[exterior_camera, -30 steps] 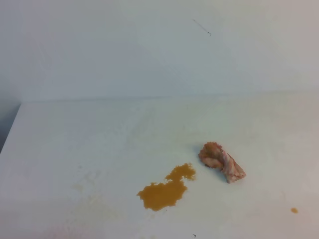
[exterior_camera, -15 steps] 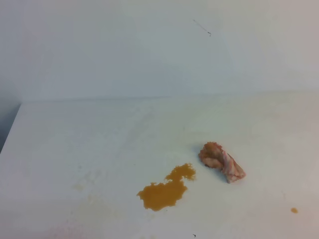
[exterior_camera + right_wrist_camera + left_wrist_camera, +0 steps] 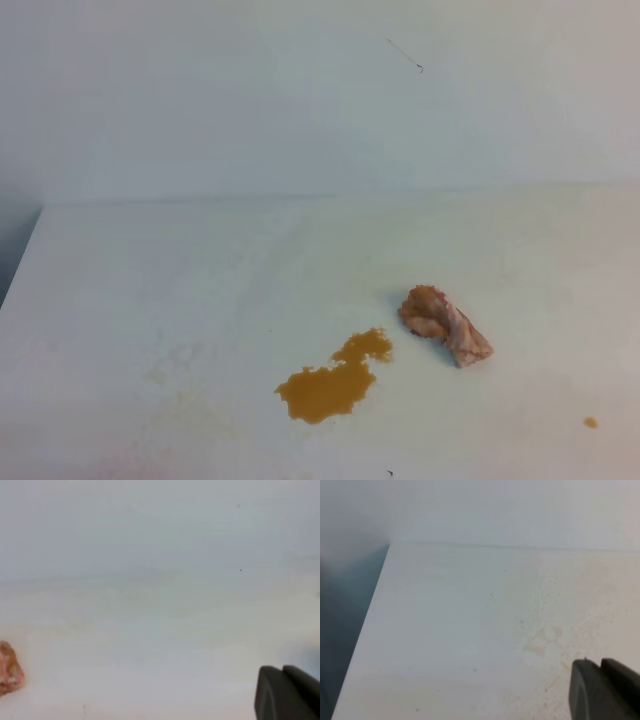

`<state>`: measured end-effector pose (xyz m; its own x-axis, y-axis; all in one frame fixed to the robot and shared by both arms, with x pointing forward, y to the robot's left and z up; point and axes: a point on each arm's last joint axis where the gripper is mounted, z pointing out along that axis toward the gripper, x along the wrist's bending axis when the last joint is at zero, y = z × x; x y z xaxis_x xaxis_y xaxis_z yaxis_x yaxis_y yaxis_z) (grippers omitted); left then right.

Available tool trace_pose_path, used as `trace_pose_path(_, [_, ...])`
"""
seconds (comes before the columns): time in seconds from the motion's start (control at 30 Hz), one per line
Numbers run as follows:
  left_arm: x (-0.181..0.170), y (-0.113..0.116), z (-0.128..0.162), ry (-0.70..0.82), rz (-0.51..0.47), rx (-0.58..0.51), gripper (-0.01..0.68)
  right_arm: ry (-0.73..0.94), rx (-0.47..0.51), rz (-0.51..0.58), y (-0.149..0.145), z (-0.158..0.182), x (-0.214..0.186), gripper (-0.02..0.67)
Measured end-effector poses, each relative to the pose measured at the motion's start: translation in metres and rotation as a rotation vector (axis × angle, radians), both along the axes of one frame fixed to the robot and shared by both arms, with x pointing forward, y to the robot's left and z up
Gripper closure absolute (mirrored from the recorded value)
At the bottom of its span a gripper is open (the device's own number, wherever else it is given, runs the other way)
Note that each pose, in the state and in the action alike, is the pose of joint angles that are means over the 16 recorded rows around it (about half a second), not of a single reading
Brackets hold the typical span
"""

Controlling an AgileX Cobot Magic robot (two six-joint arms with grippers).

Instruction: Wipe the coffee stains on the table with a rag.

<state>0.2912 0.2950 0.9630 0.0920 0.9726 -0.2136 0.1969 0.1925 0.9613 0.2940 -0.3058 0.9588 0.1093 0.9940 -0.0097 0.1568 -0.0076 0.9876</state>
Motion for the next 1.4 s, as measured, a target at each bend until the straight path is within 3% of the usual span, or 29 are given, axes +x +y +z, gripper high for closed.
trace_pose_path(0.53, [0.000,0.000,0.001,-0.002,0.000,0.000,0.676,-0.364,-0.136,0.050,0.005,0.039,-0.001,0.651])
trace_pose_path(0.97, [0.000,0.000,0.000,0.000,0.001,0.000,0.677,-0.608,-0.159,0.033,0.007,0.125,-0.030,0.651])
trace_pose_path(1.2, [0.000,0.000,0.000,0.000,0.002,0.000,0.677,-0.555,-0.144,-0.001,0.004,0.167,-0.042,0.651])
trace_pose_path(1.4, [0.000,0.000,0.001,0.000,0.002,0.000,0.677,-0.309,-0.104,-0.038,-0.001,0.182,-0.026,0.651])
